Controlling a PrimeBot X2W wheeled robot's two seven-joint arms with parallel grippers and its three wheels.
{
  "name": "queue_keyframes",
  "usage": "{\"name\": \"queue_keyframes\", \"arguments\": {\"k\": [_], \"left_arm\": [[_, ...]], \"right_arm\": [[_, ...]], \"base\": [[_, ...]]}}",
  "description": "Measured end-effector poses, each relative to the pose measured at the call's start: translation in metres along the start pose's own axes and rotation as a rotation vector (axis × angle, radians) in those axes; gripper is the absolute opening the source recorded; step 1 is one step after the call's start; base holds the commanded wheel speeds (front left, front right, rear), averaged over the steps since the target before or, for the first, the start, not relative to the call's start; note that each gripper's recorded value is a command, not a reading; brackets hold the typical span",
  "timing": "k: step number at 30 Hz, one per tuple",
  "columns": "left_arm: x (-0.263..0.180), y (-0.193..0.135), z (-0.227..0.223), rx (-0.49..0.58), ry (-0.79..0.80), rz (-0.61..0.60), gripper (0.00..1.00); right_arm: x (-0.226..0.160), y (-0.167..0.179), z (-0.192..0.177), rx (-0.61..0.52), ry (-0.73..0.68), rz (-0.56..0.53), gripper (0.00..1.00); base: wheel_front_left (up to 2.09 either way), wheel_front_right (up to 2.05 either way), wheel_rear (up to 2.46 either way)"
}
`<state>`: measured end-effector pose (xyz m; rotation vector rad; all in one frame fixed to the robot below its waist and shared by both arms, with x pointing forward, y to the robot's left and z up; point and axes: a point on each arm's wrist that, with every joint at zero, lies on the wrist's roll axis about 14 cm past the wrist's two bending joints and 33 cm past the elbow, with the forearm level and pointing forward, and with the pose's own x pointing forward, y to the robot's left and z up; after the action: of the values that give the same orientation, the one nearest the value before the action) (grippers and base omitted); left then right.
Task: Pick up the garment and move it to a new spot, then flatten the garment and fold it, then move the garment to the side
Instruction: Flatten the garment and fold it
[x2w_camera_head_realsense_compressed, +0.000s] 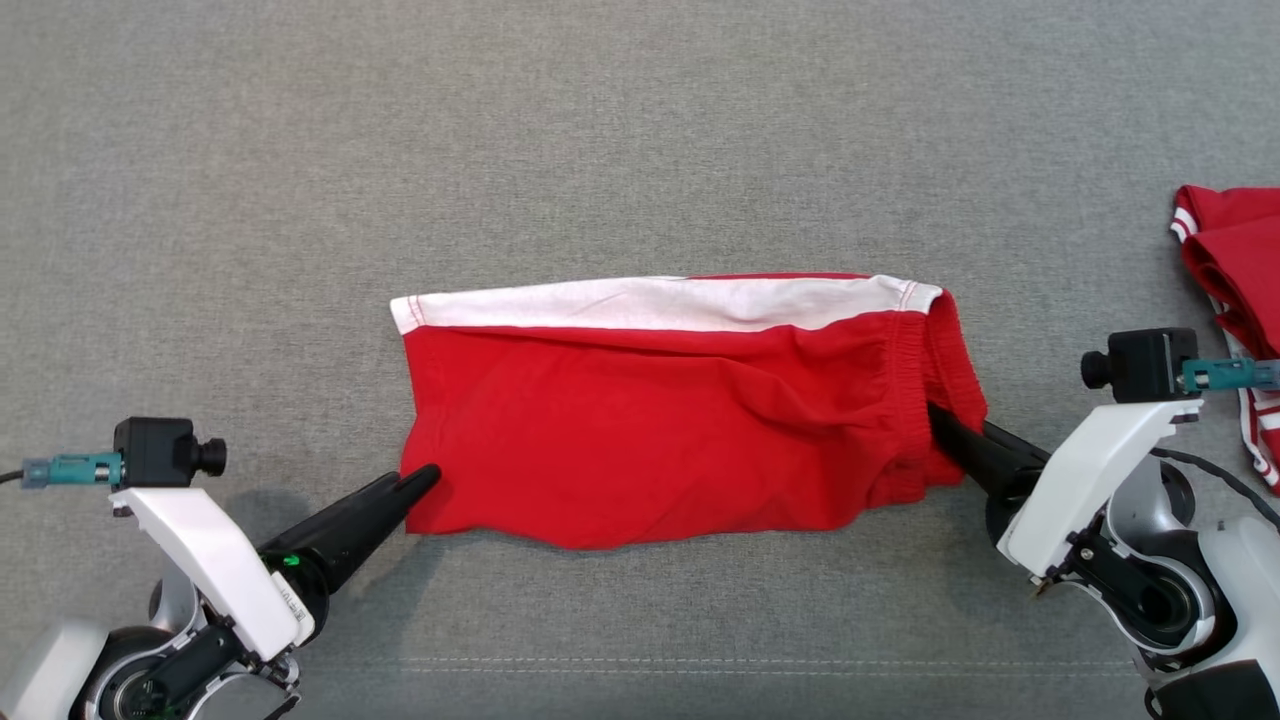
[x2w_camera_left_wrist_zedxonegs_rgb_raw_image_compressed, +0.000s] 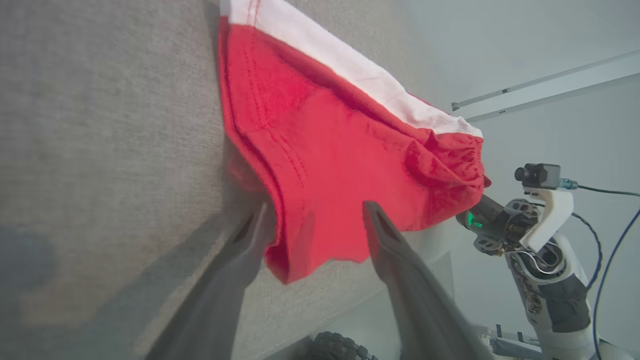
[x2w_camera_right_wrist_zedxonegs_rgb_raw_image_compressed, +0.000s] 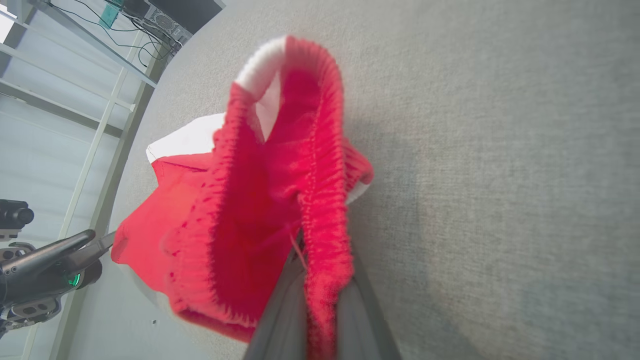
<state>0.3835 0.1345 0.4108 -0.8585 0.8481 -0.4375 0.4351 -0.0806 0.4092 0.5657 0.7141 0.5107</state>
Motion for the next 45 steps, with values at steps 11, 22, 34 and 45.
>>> {"name": "queue_keyframes", "arguments": {"k": [11, 22, 34, 45], "left_arm": [[-0.037, 0.01, 0.058, 0.219, -0.446, 0.141, 1.0], [-0.069, -0.044, 0.115, 0.583, -0.895, 0.259, 1.0], [-0.062, -0.021, 0.104, 0.732, -0.872, 0.396, 1.0], [-0.086, -0.032, 0.094, 0.782, -0.916, 0.343, 1.0]], "right_arm": [[0.004, -0.001, -0.001, 0.025, -0.019, -0.017, 0.0], [-0.006, 0.007, -0.002, 0.038, -0.06, -0.029, 0.0], [-0.018, 0.003, -0.006, 0.044, -0.093, -0.065, 0.0], [-0.019, 0.006, -0.015, 0.06, -0.093, -0.067, 0.0]], "base": [[0.0, 0.0, 0.0], [0.0, 0.0, 0.0], [0.0, 0.0, 0.0], [0.0, 0.0, 0.0]]}}
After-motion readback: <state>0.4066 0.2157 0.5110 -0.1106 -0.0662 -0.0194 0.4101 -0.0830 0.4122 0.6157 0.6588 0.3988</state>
